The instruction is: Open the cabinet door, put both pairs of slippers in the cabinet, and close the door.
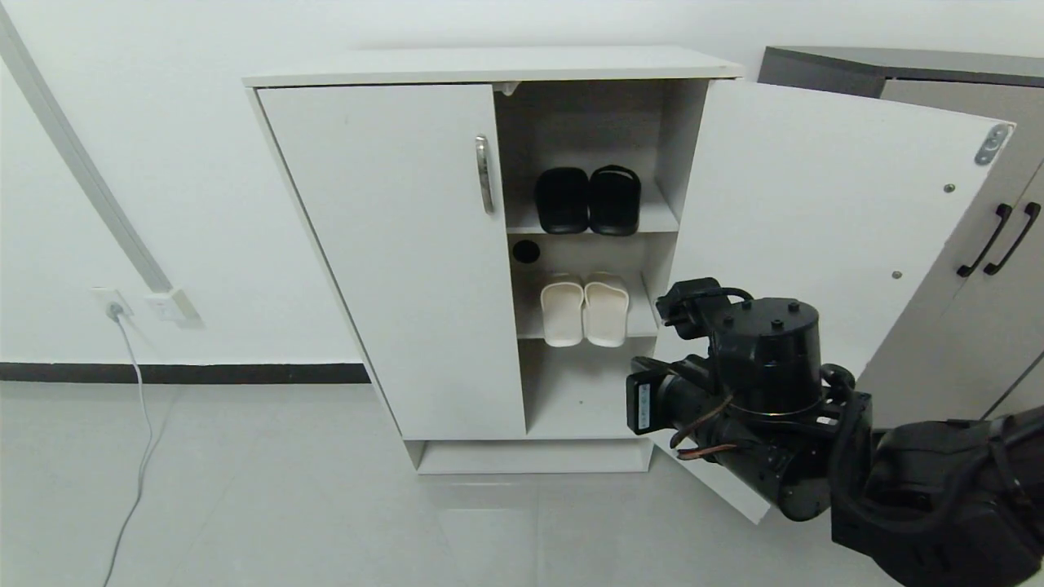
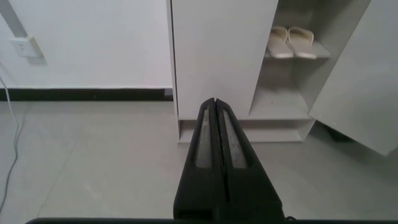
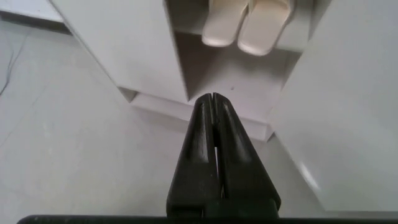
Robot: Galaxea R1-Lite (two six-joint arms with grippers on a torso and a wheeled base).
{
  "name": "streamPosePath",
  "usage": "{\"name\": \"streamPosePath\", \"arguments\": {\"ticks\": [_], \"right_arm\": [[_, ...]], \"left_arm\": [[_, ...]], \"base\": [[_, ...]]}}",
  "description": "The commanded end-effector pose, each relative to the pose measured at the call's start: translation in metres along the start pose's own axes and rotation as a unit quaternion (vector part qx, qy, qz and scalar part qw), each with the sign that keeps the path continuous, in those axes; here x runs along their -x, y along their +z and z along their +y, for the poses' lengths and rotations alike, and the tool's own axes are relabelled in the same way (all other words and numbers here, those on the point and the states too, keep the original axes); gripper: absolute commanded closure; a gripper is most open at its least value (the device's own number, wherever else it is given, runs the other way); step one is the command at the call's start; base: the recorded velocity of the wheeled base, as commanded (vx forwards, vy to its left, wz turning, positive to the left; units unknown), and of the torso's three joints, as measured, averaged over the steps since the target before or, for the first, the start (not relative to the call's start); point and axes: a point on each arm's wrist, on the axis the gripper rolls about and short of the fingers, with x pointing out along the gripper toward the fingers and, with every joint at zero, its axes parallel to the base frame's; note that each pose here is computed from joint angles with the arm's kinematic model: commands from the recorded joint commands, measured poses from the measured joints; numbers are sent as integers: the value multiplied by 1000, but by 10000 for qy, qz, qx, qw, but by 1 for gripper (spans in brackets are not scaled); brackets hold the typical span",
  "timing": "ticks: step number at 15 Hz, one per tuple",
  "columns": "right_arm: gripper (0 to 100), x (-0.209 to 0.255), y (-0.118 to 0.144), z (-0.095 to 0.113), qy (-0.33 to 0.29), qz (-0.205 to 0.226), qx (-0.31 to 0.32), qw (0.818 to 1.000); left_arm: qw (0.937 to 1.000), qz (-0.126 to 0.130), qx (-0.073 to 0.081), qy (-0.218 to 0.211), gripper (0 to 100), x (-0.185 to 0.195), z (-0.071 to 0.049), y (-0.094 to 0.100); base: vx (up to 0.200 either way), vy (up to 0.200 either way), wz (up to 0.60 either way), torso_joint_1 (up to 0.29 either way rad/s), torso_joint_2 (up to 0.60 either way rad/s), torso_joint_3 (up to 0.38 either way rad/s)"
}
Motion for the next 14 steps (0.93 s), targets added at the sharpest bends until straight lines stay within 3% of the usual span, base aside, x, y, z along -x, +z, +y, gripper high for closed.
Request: {"name": "streamPosePath", "arguments": {"ticks": [1, 14], "right_arm": [[100, 0, 0, 0, 1, -12, -6, 10000], [100, 0, -1, 0, -9, 0, 54, 10000]], "left_arm": [[10000, 0, 3, 7, 100, 0, 0, 0], [10000, 0, 3, 7, 100, 0, 0, 0]], "base": [[0, 0, 0, 32, -388, -373], [0, 0, 0, 107, -488, -346]]}}
